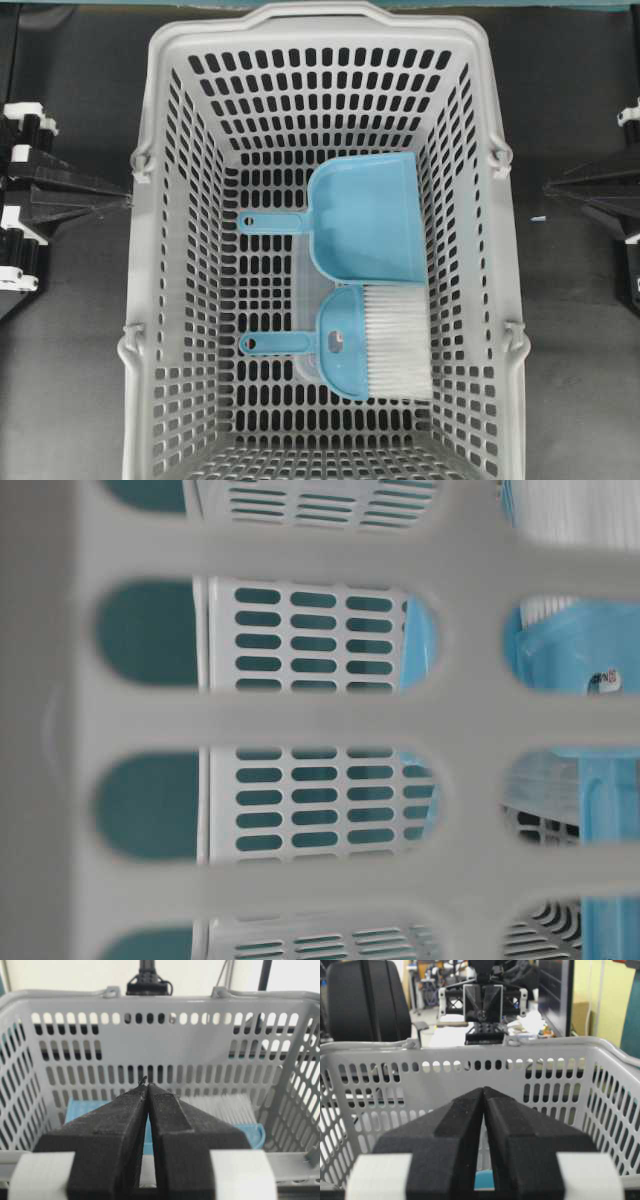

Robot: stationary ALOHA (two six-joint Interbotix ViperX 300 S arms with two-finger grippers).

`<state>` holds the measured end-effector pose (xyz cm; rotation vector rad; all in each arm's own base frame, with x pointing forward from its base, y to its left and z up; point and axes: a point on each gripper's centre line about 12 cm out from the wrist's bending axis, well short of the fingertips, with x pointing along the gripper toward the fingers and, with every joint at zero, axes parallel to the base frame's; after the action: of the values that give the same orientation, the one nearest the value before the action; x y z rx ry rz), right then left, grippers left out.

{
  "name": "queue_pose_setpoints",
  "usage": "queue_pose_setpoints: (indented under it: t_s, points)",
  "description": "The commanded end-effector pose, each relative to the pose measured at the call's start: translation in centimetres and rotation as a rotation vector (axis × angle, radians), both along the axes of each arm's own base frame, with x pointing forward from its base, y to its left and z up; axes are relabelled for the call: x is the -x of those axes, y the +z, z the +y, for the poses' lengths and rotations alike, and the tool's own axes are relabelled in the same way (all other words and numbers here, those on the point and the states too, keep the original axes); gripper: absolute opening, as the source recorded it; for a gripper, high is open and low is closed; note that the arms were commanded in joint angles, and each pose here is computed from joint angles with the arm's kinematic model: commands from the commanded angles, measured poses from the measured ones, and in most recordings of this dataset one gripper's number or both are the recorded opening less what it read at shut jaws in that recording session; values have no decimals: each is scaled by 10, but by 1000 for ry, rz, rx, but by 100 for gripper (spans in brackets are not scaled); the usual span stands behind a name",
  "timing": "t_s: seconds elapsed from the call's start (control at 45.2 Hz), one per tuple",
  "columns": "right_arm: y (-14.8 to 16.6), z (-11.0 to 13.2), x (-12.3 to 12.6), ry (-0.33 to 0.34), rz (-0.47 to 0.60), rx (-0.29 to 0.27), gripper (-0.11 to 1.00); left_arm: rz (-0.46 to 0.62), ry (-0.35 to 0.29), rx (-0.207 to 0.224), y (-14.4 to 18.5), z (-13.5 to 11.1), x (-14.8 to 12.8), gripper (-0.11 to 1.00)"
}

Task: Pick up the hand brush from the shopping basket with the left arm.
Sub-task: 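Move the left gripper over the basket toward the blue brush handle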

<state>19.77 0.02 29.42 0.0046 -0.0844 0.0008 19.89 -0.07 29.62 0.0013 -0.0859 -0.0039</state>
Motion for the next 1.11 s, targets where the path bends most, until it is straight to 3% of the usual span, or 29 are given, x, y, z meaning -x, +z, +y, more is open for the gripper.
queue_pose_setpoints:
  t_s: [0.0,0.177,0.442,0.707,0.796,0.973,1.083]
  points:
    - [4,-1,-3,-3,-8,-17,0,-18,-13,-19,20,-2,-5,6]
    - [1,-2,-3,-8,23,-50,0,103,-11,4,40,-2,-19,0]
    - [2,-1,-7,-6,138,-75,0,394,-45,-14,56,-14,-63,0]
    - [2,-1,-7,-7,159,-74,2,562,-62,-25,63,-24,-103,0]
    - [3,-1,-7,-7,158,-76,14,617,-60,-27,64,-25,-112,0]
    - [4,0,-6,-2,149,-77,55,709,-80,-40,57,-34,-125,0]
    - [3,0,-7,0,152,-77,66,750,-96,-43,53,-43,-136,0]
